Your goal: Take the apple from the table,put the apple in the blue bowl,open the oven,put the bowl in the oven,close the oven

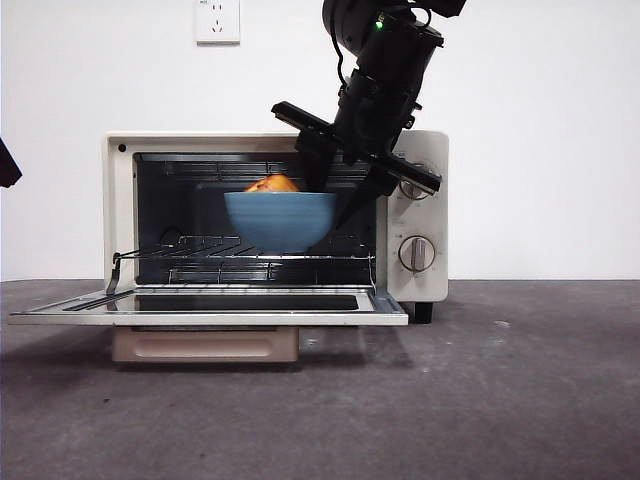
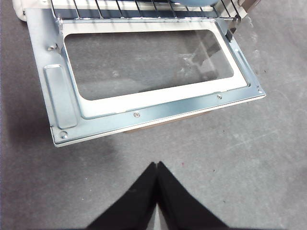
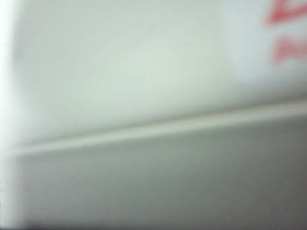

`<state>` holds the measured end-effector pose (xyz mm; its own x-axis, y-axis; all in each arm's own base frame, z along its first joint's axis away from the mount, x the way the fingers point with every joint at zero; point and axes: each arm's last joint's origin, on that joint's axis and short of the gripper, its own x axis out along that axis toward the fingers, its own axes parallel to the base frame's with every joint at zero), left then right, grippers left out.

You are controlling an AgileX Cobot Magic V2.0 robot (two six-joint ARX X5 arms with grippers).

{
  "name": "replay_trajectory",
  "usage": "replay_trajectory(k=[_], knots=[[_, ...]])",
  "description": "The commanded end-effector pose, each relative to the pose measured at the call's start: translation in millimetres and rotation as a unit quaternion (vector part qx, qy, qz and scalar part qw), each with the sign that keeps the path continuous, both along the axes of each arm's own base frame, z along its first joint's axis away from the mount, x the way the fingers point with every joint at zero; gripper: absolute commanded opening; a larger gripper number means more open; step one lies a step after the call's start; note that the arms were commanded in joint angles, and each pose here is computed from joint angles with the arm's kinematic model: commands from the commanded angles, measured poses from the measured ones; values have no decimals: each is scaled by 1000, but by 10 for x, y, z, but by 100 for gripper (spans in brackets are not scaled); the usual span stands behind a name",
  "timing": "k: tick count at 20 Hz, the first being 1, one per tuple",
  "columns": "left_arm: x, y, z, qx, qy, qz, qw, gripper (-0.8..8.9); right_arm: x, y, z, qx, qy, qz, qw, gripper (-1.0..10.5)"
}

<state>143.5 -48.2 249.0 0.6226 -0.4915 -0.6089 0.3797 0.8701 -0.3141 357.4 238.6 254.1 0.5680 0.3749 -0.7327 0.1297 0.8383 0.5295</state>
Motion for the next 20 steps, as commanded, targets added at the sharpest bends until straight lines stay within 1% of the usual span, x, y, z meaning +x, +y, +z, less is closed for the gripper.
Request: replay_trajectory(k=[1, 5, 9, 12, 20], knots=[[11, -9, 15, -5, -1, -1, 1000, 7, 31, 77, -16, 3, -4, 2, 1000, 187], [11, -9, 15, -5, -1, -1, 1000, 7, 12, 95, 2, 3, -6, 6, 1000, 187], [11, -9, 16, -5, -1, -1, 1000, 7, -24, 90, 98, 1, -22, 19, 1000, 188], [12, -9, 16, -5, -1, -1, 1000, 7, -50, 65, 167, -5, -32, 16, 999, 188], [12, -9, 16, -5, -1, -1, 1000, 7, -115, 39, 262, -15, -38, 31, 999, 189]])
